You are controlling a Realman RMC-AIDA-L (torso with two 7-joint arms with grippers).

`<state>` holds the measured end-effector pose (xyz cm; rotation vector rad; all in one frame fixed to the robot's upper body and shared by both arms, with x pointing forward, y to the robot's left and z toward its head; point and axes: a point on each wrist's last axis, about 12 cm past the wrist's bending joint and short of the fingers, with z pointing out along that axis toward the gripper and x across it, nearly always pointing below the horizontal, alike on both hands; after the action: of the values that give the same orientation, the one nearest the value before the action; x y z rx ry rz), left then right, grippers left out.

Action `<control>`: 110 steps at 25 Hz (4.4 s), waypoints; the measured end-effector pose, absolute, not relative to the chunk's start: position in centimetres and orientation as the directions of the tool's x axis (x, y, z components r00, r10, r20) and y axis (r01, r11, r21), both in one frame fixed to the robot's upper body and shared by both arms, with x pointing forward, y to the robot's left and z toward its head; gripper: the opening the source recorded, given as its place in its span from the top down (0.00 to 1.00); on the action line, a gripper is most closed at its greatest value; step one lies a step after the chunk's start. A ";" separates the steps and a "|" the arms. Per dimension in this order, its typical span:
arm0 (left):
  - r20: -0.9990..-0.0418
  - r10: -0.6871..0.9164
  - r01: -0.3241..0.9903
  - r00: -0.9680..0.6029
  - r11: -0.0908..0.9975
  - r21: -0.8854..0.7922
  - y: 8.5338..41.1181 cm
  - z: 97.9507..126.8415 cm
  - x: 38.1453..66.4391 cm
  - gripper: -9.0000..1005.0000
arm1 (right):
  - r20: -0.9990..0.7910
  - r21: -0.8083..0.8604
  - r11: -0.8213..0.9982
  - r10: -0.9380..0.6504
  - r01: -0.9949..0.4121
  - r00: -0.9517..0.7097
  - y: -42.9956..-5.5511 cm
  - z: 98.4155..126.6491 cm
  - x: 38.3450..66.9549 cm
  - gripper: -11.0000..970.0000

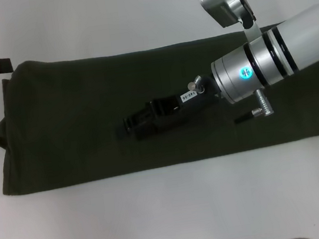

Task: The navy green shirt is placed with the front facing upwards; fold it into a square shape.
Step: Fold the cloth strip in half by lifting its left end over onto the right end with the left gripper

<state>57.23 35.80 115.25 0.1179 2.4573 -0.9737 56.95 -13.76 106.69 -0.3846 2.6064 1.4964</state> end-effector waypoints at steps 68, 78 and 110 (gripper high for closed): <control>-0.465 -0.132 0.220 -0.875 0.747 -0.627 36.2 114.2 56.7 0.40 | -0.210 0.881 0.425 -0.047 -0.210 -0.977 -19.1 109.4 56.8 0.32; -0.467 -0.133 0.222 -0.874 0.746 -0.628 36.1 114.2 56.8 0.40 | -0.202 0.834 0.496 -0.134 -0.242 -0.970 -14.2 107.5 57.5 0.33; -0.462 -0.140 0.214 -0.876 0.745 -0.632 36.1 114.1 56.7 0.40 | -0.206 0.799 0.574 -0.020 -0.179 -0.978 -16.8 106.2 57.9 0.33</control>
<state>56.67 36.12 114.10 0.0563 2.4536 -0.9719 57.94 -16.79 106.24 -0.1680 2.6292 1.3646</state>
